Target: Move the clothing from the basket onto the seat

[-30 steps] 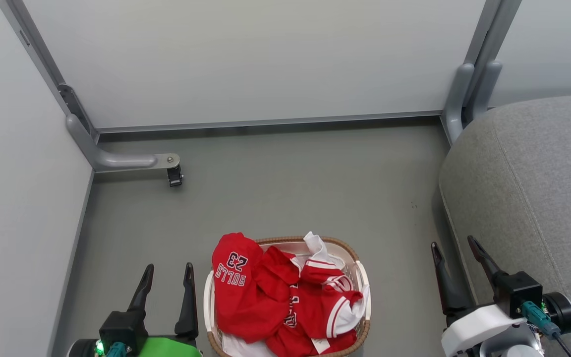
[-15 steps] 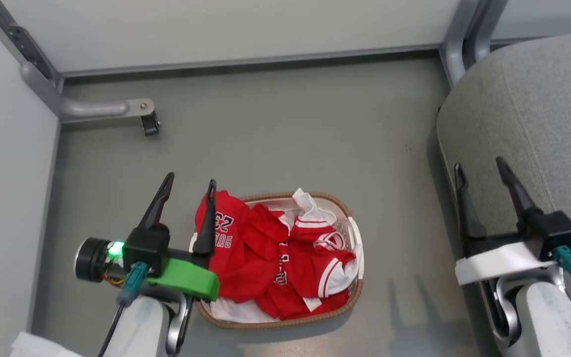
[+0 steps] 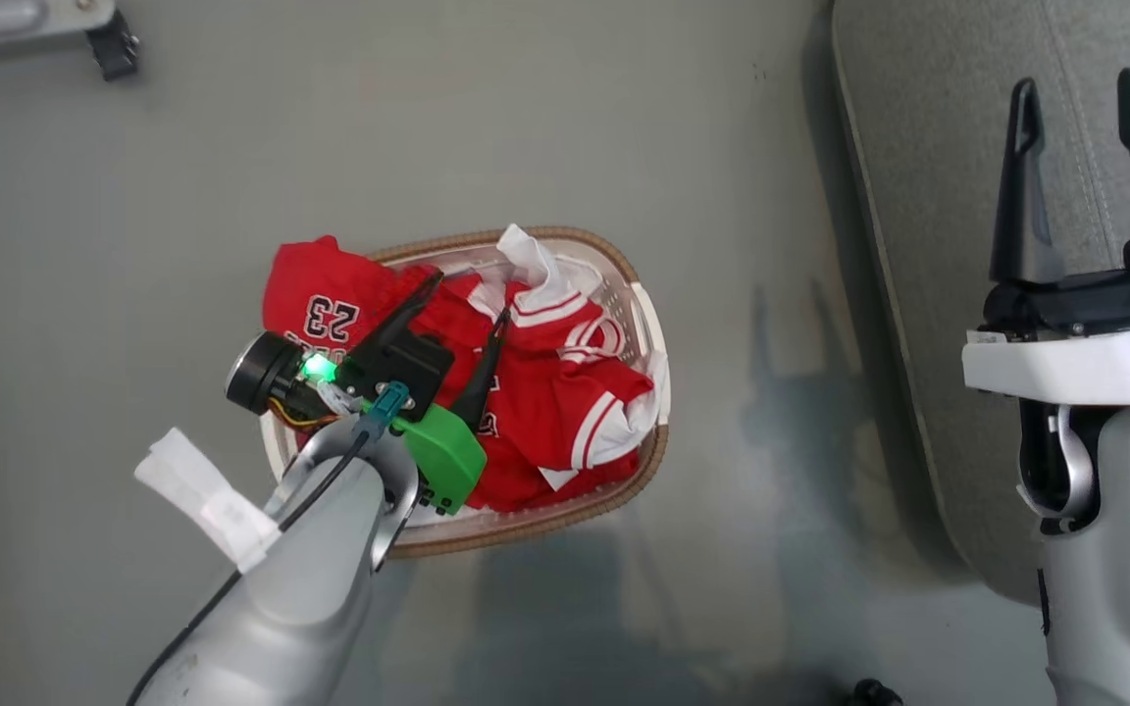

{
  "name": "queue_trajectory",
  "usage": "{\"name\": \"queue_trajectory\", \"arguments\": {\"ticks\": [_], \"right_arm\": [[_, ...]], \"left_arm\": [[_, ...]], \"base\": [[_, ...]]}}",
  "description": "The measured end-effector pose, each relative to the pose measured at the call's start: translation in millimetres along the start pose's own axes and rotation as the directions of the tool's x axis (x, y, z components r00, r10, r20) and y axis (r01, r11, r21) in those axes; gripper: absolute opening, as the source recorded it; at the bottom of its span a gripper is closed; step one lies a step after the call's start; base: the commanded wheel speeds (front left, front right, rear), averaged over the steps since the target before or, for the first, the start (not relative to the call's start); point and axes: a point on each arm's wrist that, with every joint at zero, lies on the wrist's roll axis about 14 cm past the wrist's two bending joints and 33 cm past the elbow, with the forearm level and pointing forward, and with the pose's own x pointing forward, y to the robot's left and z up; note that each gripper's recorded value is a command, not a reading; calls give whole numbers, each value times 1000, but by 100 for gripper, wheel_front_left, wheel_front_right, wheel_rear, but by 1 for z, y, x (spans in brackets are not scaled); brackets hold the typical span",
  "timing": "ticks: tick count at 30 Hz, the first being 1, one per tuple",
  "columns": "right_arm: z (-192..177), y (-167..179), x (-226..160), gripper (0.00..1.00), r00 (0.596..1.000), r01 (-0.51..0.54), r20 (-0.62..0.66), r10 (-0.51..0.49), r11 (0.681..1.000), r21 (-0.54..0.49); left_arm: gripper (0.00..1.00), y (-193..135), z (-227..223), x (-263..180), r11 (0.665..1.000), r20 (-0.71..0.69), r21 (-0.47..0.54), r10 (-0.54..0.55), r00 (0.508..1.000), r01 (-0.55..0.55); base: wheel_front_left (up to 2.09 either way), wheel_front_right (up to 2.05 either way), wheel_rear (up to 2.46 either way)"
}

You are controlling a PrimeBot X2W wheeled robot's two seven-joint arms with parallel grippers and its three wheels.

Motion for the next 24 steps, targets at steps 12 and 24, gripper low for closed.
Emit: {"name": "queue_trajectory", "arguments": {"ticks": [12,24], "right_arm": [[-61,-32,-3,100,990,63,-126,-65,998,-22],[-78,-58,-17,100,974,108,-190,-123,990,-89]], "left_arm": [[100,-34,-99,57,977,-231,-80,-209,950,195],[18,-42,-136,89,965,-303,-135,-256,918,224]], "base": [[0,0,0],[0,0,0]]}}
